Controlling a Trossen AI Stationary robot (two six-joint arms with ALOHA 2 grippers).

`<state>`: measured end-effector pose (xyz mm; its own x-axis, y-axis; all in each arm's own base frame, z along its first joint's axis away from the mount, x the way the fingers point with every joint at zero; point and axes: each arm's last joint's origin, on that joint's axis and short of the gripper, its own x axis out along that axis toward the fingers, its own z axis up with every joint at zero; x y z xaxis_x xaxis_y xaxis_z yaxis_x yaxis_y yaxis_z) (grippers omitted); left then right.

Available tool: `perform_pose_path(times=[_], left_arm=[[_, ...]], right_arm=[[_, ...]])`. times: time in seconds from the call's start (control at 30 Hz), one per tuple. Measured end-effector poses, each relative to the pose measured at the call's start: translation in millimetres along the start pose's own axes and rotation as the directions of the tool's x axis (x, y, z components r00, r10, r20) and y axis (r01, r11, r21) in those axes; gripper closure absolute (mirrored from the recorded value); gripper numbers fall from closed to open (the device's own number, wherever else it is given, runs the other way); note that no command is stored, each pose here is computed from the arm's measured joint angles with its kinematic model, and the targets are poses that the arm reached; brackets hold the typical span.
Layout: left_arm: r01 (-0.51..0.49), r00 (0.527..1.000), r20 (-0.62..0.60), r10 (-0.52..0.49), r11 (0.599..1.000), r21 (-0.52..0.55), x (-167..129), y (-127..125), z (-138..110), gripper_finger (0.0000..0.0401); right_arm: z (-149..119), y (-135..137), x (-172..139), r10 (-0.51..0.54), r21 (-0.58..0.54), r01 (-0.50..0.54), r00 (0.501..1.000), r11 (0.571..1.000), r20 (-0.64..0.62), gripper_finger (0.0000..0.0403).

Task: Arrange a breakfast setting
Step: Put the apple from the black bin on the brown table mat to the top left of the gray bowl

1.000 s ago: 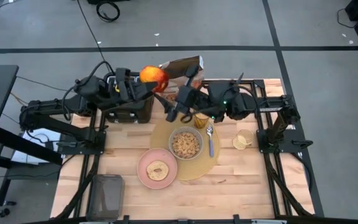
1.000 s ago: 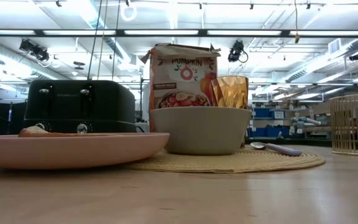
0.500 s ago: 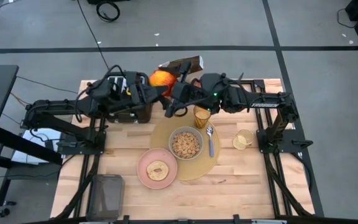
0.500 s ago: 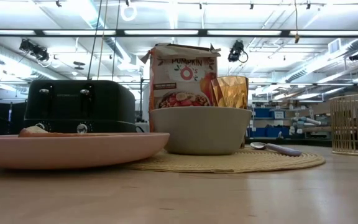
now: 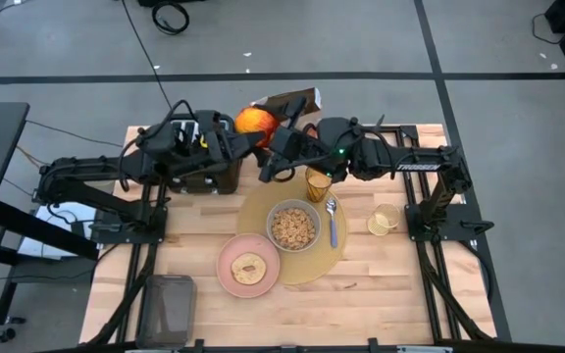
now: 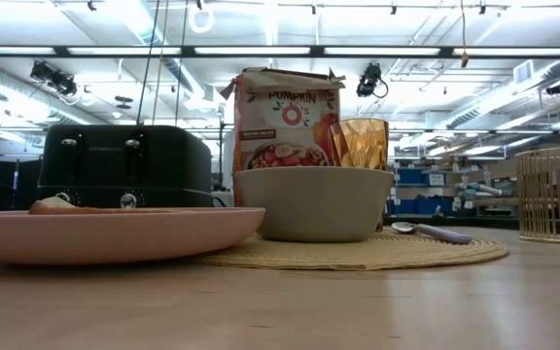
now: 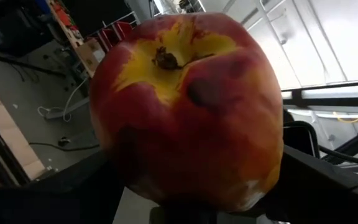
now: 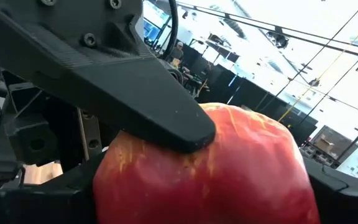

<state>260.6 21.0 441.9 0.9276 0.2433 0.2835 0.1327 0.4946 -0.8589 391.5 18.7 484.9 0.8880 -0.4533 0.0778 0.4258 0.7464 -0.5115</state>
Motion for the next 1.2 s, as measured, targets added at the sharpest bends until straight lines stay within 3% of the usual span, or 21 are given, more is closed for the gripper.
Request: perform_pose_path(times=[0.47,0.73,0.83,0.9,1.07,1.2], left_arm=[[-0.051,0.999,0.004,0.051,0.996,0.073,0,4,0,0.0045],[-0.046,0.999,-0.008,0.047,0.996,0.082,0,5,0,0.0069],[-0.043,0.999,-0.024,0.046,0.994,0.097,0,5,0,0.0038],[-0.036,0.998,-0.039,0.043,0.986,0.164,0,5,-1,0.0017],[-0.042,0.996,-0.067,0.057,0.979,0.199,-8,3,2,0.0027],[-0.094,0.985,-0.121,0.124,0.969,0.227,-20,3,3,0.0021]], right_arm=[[-3,3,0,0.016,0.02,-0.015,1.0,1.0,-0.025,0.0069],[-3,3,0,0.016,0.019,-0.015,0.999,1.0,-0.029,0.0069],[-3,3,0,0.02,0.03,-0.019,0.999,0.999,-0.03,0.0069],[-3,4,-1,0.035,0.053,-0.033,0.999,0.998,-0.029,0.0069],[-7,8,-1,0.084,0.08,-0.08,0.995,0.994,-0.048,0.0069],[-9,16,-1,0.127,0.101,-0.12,0.99,0.988,-0.065,0.0069]])
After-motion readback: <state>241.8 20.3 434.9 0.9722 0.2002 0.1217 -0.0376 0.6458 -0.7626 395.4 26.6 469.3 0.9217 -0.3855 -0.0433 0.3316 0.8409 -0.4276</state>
